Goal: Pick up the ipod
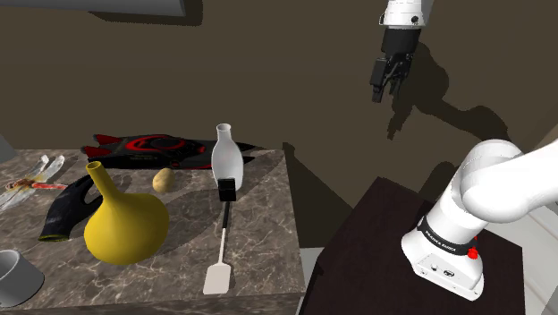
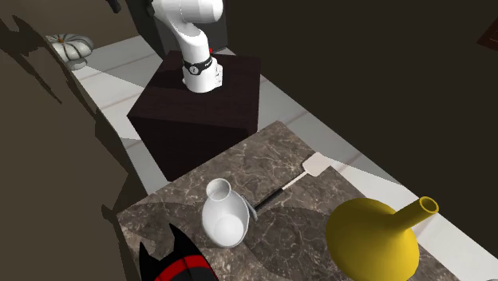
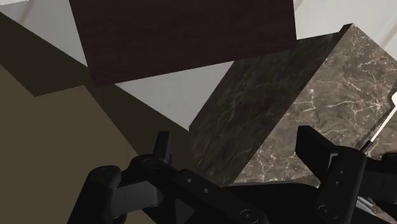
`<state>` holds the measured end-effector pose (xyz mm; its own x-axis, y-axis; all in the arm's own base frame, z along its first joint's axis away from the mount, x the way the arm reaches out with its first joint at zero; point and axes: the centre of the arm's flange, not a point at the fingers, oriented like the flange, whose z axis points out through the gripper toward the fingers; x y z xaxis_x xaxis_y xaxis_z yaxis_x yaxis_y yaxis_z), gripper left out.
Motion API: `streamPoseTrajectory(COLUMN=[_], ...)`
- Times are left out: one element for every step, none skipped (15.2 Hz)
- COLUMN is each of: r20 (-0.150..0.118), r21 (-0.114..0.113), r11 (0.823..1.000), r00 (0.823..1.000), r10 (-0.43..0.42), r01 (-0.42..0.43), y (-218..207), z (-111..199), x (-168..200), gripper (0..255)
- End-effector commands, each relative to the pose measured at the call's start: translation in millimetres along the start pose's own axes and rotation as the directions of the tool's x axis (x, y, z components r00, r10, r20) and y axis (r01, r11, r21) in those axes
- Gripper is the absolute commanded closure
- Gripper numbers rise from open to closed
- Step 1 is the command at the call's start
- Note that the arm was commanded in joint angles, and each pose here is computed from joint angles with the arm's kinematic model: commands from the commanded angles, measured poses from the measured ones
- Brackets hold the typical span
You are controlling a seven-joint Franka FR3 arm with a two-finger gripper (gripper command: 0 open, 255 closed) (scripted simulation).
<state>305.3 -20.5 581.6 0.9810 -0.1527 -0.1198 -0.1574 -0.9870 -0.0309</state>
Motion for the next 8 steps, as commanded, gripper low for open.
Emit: streamPoseTrajectory(r20=[0.0, -0.012, -0.025, -0.037, -0.049, -0.062, -0.074, -0.087], r21=[0.0, -0.002, -0.004, -0.006, -0.007, -0.008, -0.009, -0.01], r11=[1.0, 1.0, 0.999, 0.998, 0.996, 0.993, 0.991, 0.987], r00=[1.0, 1.0, 0.999, 0.997, 0.995, 0.992, 0.988, 0.984], r10=[0.0, 0.023, 0.045, 0.068, 0.091, 0.113, 0.135, 0.158], r01=[0.0, -0.023, -0.046, -0.068, -0.091, -0.114, -0.136, -0.159], y=[0, -12, -24, -36, -47, -59, -71, -83], z=[0, 6, 13, 19, 26, 33, 39, 46], x=[0, -1, -1, -1, -1, 0, 1, 2], gripper=[0, 0, 0, 0, 0, 0, 0, 0])
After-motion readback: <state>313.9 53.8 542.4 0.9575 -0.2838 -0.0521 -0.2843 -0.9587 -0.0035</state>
